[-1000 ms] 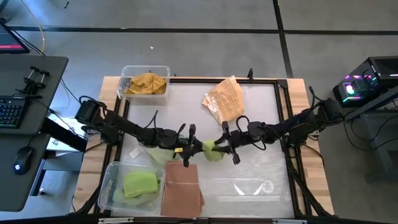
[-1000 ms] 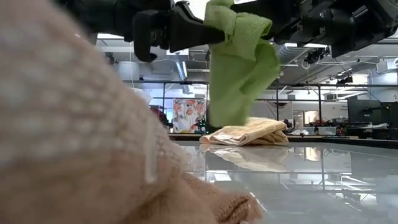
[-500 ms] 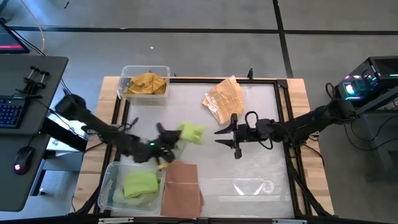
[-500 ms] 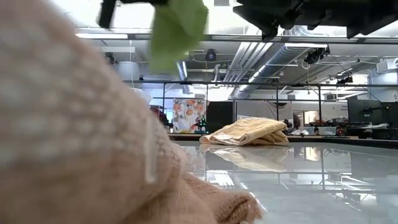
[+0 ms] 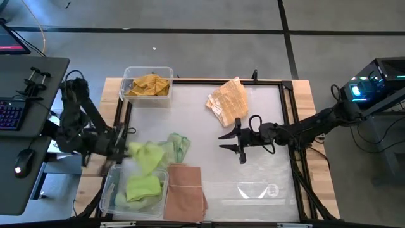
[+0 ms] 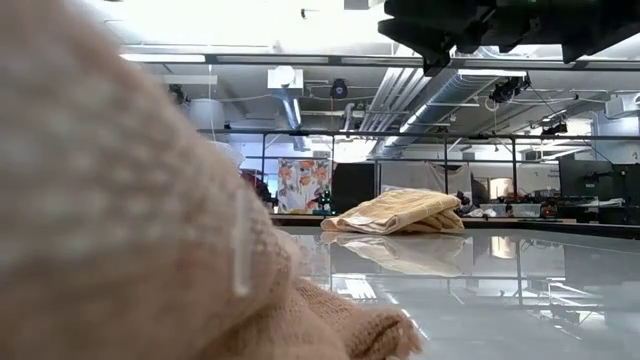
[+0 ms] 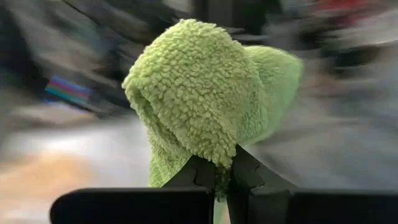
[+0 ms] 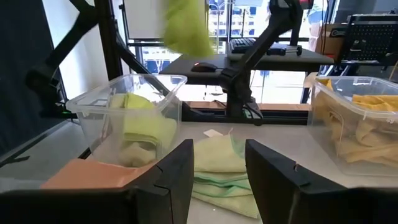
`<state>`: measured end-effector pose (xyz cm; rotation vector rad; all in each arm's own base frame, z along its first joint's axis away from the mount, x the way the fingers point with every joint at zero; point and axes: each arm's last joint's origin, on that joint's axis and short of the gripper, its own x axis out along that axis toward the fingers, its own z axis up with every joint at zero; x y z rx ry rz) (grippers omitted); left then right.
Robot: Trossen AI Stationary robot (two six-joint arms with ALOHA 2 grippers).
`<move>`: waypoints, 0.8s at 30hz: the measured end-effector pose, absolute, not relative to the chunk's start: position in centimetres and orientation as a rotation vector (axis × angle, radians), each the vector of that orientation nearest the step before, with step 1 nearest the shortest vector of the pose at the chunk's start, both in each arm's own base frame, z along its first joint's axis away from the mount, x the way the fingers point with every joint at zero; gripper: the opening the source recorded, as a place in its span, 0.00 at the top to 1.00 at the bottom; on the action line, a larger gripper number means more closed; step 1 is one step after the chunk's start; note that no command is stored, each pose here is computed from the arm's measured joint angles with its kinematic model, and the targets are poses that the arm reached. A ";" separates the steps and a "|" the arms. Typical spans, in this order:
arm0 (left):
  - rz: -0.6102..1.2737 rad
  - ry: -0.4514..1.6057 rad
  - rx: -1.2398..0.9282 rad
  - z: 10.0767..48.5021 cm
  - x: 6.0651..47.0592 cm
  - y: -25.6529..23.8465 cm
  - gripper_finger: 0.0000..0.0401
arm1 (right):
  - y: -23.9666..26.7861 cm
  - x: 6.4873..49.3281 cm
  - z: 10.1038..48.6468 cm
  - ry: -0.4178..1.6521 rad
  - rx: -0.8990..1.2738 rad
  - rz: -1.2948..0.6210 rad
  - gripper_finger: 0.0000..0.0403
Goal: Sort towels by color in basket
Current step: Put the light green towel into the bottom transparent bin
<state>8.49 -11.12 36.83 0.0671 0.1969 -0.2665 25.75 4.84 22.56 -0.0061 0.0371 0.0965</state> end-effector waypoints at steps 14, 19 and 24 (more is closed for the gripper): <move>-0.372 0.795 -0.319 30.2 7.8 -15.0 0.94 | 4.7 25.8 22.7 0.027 -0.005 0.045 0.65; -0.363 0.804 -0.307 29.6 8.3 -16.3 0.86 | 4.7 25.8 22.7 0.025 -0.004 0.044 0.65; -0.372 0.766 -0.339 29.9 8.5 -16.7 0.79 | 4.7 25.8 22.7 0.026 -0.004 0.044 0.65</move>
